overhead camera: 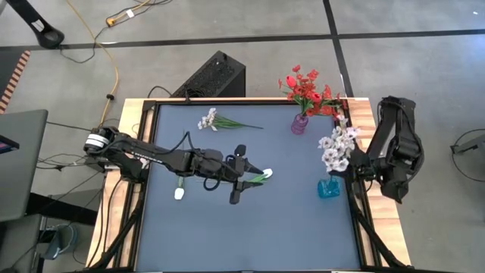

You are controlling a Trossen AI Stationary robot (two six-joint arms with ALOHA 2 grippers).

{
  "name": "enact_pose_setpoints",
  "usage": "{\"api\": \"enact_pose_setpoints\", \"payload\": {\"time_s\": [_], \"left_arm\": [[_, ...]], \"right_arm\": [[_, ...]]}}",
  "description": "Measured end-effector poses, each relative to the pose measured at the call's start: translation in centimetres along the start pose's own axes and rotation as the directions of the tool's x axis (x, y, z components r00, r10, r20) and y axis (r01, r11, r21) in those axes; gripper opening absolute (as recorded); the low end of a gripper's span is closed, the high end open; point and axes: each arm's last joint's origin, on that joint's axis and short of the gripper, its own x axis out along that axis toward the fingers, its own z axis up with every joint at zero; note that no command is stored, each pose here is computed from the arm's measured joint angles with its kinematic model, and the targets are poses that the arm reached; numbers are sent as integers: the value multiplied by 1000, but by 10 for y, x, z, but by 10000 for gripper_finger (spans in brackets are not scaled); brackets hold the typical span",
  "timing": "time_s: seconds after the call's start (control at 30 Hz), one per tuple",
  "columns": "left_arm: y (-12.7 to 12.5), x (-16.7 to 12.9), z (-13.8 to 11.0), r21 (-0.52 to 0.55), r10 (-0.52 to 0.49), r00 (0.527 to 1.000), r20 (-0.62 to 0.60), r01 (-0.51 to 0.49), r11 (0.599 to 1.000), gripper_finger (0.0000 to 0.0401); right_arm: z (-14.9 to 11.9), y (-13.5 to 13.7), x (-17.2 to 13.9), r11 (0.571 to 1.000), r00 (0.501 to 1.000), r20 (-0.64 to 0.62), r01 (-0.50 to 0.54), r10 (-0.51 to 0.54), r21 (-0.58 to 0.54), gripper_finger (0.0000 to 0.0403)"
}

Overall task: Sort flowers into vase by color
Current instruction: Put the bottom white flowers into the blue vase, then put the right white tulip into the blue vase

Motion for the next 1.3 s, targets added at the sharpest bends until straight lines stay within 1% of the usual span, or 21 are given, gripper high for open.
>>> {"api": "enact_pose_setpoints", "payload": {"time_s": [0.07,0.23,0.37,0.57,0.67,0.77,1.07,1.17,1.3], "left_arm": [[0,0,0,-8,0,1000,0,0,1000,162],[0,0,0,-18,3,1000,0,-3,1000,162],[0,0,0,-19,3,1000,0,-3,1000,162],[2,0,0,-19,7,1000,0,-7,1000,162],[4,0,0,-22,12,1000,0,-12,1000,162],[5,0,0,-28,16,1000,5,-16,999,162],[5,0,5,-31,11,999,48,-10,999,162],[4,0,5,-31,3,999,51,-2,1000,162],[4,0,5,-31,-1,999,51,3,1000,162]], "right_arm": [[-1,-4,-1,1000,1000,-26,3,-3,-3,35],[-8,-11,2,999,997,-53,54,-54,0,32],[-18,-10,8,997,995,-66,77,-75,24,35],[-33,-7,20,994,991,-85,110,-107,29,37],[-36,-6,21,994,986,-135,106,-101,26,40],[-37,-5,20,995,980,-180,90,-81,40,54],[-39,-4,20,996,966,-255,68,-52,54,104],[-40,-3,20,996,959,-280,63,-45,56,132],[-39,-2,18,997,936,-351,43,-15,71,180]]}}
